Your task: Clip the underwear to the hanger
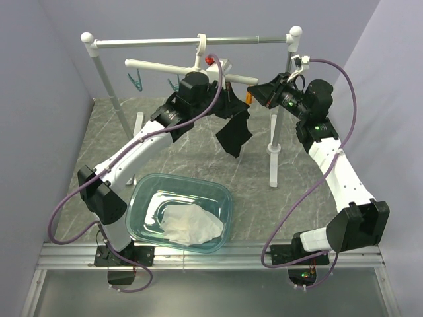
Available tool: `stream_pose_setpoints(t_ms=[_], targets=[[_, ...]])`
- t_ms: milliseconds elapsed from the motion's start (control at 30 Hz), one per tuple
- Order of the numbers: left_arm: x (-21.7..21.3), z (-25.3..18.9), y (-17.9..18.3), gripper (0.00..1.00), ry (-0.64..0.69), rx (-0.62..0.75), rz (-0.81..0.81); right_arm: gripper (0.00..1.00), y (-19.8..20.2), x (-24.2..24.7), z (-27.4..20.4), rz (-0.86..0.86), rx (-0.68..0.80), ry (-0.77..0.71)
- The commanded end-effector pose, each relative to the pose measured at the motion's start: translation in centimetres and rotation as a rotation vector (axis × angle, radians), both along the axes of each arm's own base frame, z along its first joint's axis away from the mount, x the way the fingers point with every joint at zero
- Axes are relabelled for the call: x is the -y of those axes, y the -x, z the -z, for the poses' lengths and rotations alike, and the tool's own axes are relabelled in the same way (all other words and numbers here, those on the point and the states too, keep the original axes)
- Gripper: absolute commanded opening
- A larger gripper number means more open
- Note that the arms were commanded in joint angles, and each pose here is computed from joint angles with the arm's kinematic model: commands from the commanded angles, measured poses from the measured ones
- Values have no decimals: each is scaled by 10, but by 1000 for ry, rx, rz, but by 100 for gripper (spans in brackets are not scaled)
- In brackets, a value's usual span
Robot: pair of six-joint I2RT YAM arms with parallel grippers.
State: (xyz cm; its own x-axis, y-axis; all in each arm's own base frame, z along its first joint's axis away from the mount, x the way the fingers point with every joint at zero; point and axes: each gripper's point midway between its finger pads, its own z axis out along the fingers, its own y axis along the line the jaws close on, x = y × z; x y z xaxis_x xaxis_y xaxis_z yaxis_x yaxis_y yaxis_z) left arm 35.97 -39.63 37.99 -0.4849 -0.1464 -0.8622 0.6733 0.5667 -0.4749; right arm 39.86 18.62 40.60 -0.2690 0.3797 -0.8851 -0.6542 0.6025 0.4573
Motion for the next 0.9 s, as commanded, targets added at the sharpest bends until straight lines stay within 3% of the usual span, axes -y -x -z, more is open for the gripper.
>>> stream_pose_setpoints(t_ms=[0,300,867], targets=[[-7,-40,7,0,68,99,14,0,7,-2,-21,-38,39,-25],[-7,-23,16,0,61,62,42,0,1,5,-30,-26,-7,-99],[-7,-38,10,0,102,110,30,0,5,5,-26,-60,-54,-139]])
